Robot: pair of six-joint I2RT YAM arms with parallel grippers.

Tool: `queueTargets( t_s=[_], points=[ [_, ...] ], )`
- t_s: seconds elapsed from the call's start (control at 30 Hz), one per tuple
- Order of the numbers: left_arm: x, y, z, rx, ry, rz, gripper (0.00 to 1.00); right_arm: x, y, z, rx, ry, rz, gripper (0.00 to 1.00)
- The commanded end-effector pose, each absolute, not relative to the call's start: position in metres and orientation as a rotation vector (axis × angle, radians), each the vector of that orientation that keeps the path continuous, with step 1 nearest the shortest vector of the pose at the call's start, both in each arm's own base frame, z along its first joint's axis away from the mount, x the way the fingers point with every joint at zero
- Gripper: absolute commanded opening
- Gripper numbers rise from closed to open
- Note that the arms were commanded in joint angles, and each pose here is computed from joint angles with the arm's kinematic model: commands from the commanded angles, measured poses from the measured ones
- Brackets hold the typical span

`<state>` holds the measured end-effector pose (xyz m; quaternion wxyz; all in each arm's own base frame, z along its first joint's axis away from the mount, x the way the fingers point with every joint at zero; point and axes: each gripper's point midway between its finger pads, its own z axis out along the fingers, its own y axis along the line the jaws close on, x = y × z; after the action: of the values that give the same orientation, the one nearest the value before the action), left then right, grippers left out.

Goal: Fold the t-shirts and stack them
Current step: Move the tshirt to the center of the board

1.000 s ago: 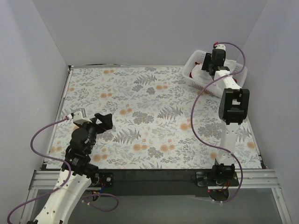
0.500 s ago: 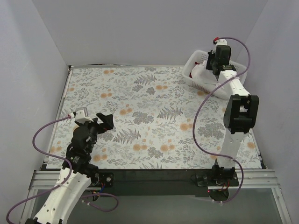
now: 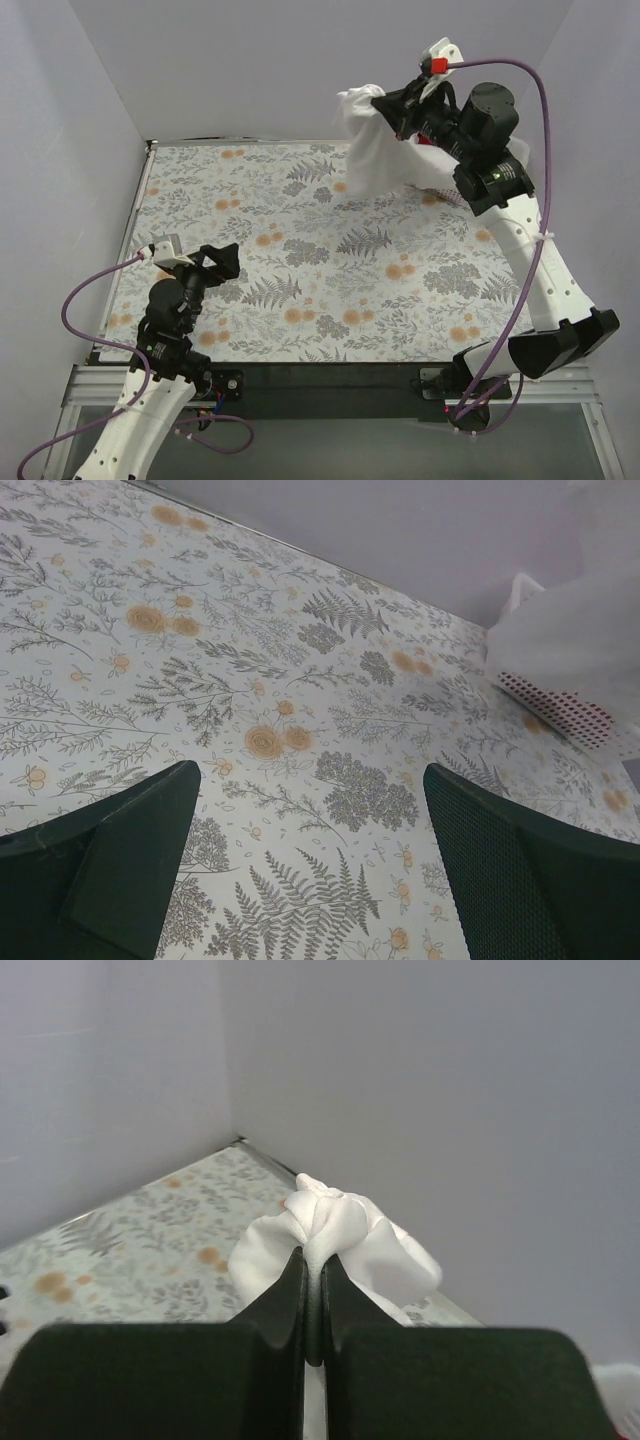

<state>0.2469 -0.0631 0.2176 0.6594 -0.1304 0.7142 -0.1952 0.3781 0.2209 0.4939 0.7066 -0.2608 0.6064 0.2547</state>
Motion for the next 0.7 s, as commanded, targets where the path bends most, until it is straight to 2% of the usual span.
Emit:
queueTargets(
  t_s=[0.0, 0.17, 0.37, 0.53, 0.67],
  points=[
    [0.244, -0.06, 0.233, -0.288, 1.585, -0.432, 0.94, 0.34, 0.269, 0.507, -0.769, 1.242, 0.747, 0.01],
    [0.244, -0.059, 0.233, -0.294, 1.588, -0.424, 0.94, 0.327, 0.275, 0.509, -0.73, 1.206, 0.772, 0.01],
    [0.244, -0.059, 0.23, -0.291, 1.599, -0.418, 0.94, 0.363, 0.229, 0.422, -0.501, 1.452, 0.519, 0.01],
    [0.245, -0.059, 0.23, -0.29, 1.602, -0.418, 0.94, 0.359, 0.194, 0.341, -0.469, 1.604, 0.359, 0.01],
    [0.246, -0.059, 0.229, -0.287, 1.607, -0.414, 0.94, 0.359, 0.164, 0.347, -0.397, 1.594, 0.232, 0.01]
  ],
)
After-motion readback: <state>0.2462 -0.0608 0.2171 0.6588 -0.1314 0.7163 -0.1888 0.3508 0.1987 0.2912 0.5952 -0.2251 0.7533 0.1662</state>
